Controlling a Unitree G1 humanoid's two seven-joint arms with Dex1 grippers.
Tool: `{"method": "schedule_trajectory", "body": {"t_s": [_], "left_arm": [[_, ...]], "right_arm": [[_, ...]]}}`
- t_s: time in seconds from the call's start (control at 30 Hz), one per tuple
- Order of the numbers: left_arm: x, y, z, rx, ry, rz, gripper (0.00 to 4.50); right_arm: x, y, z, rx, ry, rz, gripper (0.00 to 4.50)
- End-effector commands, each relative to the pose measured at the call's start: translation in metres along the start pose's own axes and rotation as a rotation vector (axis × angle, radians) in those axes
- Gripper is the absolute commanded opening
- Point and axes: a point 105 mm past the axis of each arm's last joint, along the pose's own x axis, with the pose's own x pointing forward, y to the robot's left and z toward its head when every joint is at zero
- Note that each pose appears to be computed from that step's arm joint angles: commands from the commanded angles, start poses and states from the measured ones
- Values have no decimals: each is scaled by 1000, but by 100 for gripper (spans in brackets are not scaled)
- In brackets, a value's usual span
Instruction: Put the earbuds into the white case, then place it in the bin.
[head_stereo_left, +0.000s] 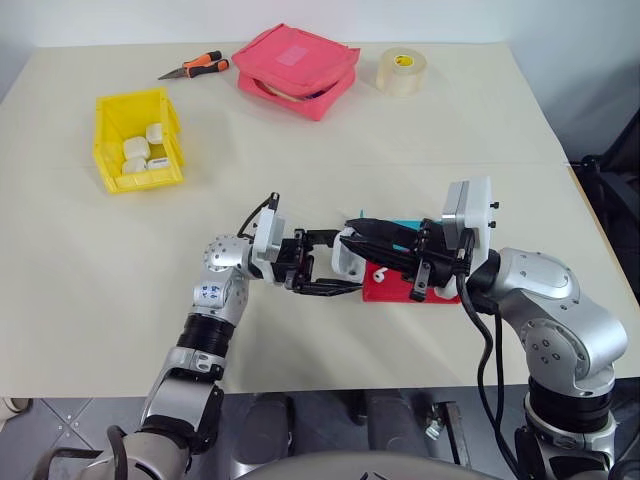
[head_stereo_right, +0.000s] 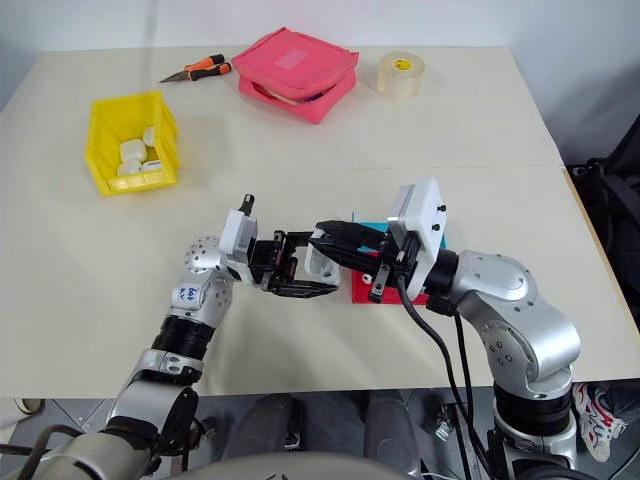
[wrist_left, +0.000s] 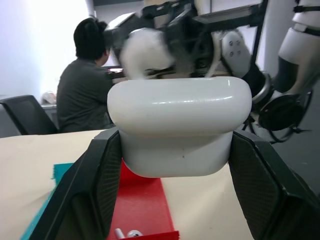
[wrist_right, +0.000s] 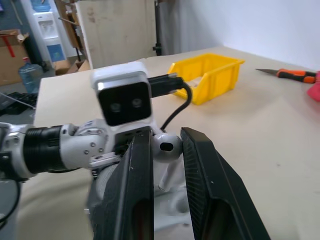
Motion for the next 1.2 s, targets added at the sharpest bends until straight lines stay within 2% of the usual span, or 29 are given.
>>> {"method": "schedule_trajectory", "body": {"t_s": [0.03,0.23,0.63,0.83,1.07,1.13,1.2], "left_arm": [[5,-2,17,57,-31,-53,279],[5,0,19,56,-32,-45,279],[3,12,24,86,-49,8,279],[1,17,24,90,-46,20,279],[4,20,20,102,-39,10,279],[5,20,19,105,-34,8,279],[5,20,18,106,-26,7,279]], "right_arm": [[1,0,-1,-27,-9,1,44],[0,5,-7,-29,6,15,44],[-11,15,-36,-54,134,34,44],[-17,10,-34,-86,175,41,44],[-5,2,-29,-104,197,71,44],[-2,0,-25,-118,199,76,117],[-1,-1,-22,-127,194,79,163]]}}
